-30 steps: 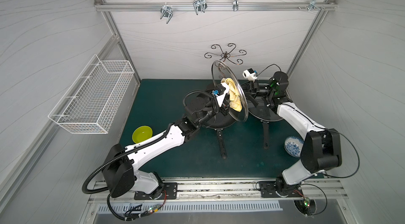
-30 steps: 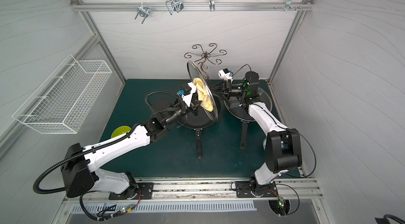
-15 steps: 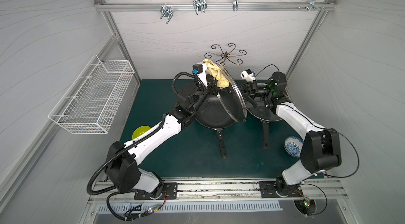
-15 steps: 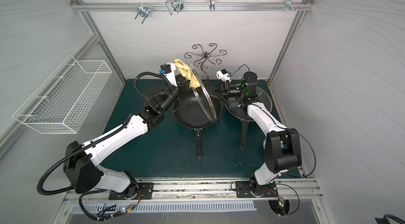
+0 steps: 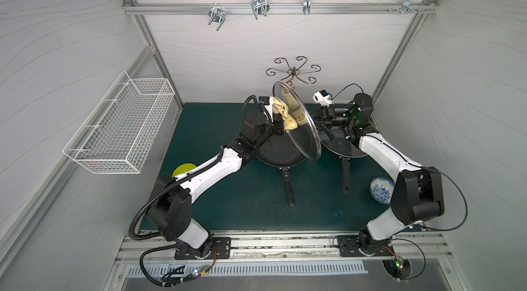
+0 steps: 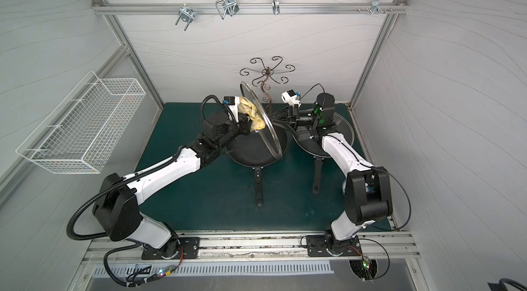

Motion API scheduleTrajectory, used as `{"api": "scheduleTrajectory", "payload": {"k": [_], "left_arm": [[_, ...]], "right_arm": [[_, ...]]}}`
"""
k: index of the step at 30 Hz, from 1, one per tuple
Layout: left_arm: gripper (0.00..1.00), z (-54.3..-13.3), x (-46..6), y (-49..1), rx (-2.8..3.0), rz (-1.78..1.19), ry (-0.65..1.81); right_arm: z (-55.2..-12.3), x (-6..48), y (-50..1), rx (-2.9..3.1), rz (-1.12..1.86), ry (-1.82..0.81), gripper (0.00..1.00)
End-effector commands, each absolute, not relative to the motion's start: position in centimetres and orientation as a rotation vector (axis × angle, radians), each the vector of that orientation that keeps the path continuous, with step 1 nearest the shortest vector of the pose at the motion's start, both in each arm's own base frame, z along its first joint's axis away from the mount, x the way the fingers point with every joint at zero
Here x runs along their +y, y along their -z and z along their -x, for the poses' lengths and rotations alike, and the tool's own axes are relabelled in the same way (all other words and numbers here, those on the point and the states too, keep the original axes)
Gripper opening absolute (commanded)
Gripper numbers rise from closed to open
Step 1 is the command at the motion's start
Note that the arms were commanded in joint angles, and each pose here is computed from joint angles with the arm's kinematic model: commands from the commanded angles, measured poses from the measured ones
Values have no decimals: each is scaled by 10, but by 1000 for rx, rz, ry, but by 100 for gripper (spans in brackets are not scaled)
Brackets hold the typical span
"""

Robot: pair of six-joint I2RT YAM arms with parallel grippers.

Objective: Wipe the pot lid with a cloth
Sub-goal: Wipe the pot lid.

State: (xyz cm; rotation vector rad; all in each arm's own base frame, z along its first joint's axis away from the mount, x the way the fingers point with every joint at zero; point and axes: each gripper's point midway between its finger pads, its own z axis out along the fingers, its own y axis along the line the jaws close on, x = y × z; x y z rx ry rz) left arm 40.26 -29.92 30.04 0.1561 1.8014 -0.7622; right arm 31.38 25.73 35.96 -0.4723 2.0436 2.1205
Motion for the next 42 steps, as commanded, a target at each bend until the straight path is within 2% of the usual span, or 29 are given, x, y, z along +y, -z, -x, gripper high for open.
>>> {"api": "scheduleTrajectory", "payload": {"k": [1, 6, 17, 22, 29, 37, 42], "left_arm": [[0, -390, -322, -316, 1750, -199, 862], [0, -367, -345, -312, 1755, -318, 893], [0, -297, -375, -320, 1602, -790, 901], [0, -291, -375, -322, 1577, -806, 908], [0, -304, -330, -309, 1730, -581, 815], [0, -301, -262, -295, 1811, -489, 640], [0, -299, -228, -311, 1786, -505, 534]], "right_arm": [[-310, 256, -401, 1879, 624, -2029, 0], [-327, 250, -401, 1873, 545, -2012, 0], [-351, 238, -399, 1864, 449, -1980, 0], [-351, 237, -393, 1874, 437, -1980, 0], [-353, 224, -396, 1832, 411, -1911, 0], [-354, 216, -391, 1855, 342, -1736, 0], [-346, 214, -387, 1893, 335, -1705, 0]]}}
